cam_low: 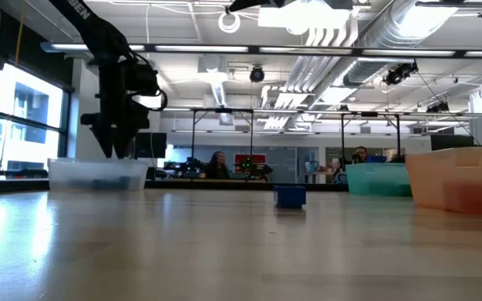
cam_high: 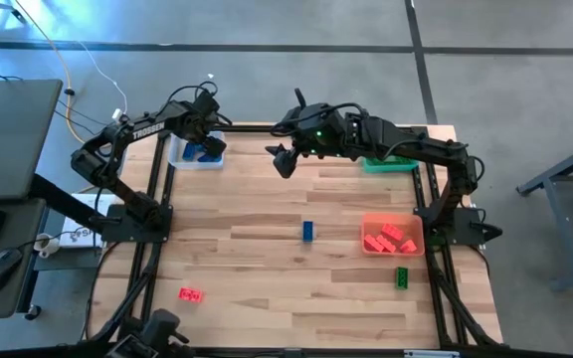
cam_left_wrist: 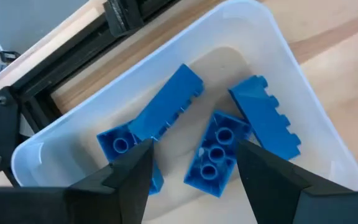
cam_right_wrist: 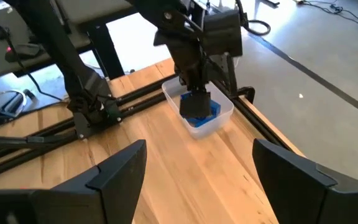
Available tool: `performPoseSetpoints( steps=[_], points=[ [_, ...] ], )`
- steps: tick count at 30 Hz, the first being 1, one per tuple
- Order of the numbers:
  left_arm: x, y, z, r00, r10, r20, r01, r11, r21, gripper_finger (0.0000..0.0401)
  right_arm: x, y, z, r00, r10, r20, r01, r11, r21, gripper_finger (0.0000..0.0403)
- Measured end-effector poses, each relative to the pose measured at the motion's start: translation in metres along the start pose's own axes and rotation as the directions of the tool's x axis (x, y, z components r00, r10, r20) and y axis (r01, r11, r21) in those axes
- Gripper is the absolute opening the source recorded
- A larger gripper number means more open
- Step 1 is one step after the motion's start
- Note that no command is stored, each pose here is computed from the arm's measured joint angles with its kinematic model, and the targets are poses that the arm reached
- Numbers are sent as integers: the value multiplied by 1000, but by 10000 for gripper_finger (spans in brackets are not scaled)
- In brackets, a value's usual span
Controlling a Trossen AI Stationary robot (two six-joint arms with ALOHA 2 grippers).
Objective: Sort & place blocks by color
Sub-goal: Put the orange game piece into the orange bin
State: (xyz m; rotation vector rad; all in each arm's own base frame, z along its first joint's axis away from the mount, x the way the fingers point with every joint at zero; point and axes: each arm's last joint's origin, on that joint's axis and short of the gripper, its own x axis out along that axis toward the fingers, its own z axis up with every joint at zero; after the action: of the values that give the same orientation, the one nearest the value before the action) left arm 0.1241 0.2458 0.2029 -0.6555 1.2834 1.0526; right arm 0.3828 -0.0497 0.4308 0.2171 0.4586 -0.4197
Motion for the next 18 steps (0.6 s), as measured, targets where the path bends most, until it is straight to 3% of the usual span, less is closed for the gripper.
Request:
performPoseSetpoints(
  steps=[10, 18],
  points=[
    [-25, -4, 2, 993, -78, 86, 86, 992, -96, 213, 0, -1, -6, 998, 6, -69, -11, 997, -76, 281],
    [-58, -28, -3, 976, -199, 94, 212, 962, -169, 213, -1, -2, -14, 987, 25, -160, -41, 994, -100, 281]
  ],
)
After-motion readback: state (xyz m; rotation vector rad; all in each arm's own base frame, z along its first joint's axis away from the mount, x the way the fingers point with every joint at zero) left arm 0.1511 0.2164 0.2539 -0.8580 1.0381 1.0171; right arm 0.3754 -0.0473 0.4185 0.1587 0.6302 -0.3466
